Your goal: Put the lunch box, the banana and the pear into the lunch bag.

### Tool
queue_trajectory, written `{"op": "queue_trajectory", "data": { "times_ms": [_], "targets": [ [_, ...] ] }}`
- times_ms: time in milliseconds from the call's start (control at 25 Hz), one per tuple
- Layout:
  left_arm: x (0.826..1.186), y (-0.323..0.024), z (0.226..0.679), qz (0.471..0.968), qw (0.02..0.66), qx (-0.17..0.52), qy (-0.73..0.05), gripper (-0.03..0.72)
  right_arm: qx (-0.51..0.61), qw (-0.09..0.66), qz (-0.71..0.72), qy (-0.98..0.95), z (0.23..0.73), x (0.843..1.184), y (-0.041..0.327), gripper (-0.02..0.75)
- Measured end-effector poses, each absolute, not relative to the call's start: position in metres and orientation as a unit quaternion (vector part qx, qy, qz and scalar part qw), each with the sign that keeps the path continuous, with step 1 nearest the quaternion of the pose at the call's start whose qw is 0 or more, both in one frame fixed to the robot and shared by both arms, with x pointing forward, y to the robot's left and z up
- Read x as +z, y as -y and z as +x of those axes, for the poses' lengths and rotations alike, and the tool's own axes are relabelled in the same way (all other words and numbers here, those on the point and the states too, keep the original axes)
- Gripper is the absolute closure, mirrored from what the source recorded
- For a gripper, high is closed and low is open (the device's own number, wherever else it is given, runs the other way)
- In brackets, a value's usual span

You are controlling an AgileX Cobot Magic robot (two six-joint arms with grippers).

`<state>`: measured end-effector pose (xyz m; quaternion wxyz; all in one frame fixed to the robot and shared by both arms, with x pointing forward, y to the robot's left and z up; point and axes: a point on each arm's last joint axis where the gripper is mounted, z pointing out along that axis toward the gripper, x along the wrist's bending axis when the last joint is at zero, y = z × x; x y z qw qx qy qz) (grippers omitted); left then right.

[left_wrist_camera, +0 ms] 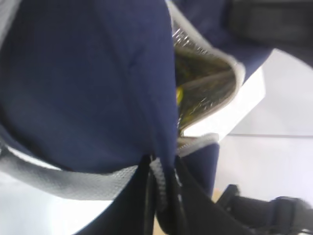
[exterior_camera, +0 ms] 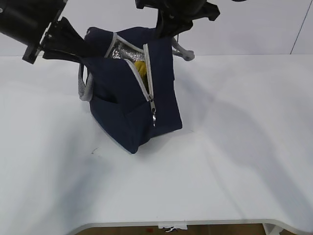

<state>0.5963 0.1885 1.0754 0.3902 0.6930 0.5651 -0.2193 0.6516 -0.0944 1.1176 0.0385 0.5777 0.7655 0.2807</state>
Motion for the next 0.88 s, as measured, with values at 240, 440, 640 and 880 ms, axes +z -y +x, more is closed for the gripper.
{"op": "queue_trajectory", "data": {
  "times_ms": [240,440,640,880],
  "targets": [
    [1.082,-0.186,0.605,0.656,0.438,-0.206,-0.579,0.675,0.294,0.045,0.570,-0.766,0.645,1.132,0.097,0.699],
    [1.086,-0.175,0.607,0.639,0.463,-0.206,-0.579,0.675,0.292,0.049,0.559,-0.774,0.643,1.134,0.098,0.700],
    [1.083,-0.141,0.601,0.653,0.463,-0.208,-0.561,0.675,0.282,0.053,0.551,-0.784,0.641,1.135,0.100,0.700],
    [1.081,-0.140,0.605,0.648,0.470,-0.190,-0.568,0.675,0.281,0.061,0.549,-0.785,0.638,1.140,0.102,0.701]
  ]
}}
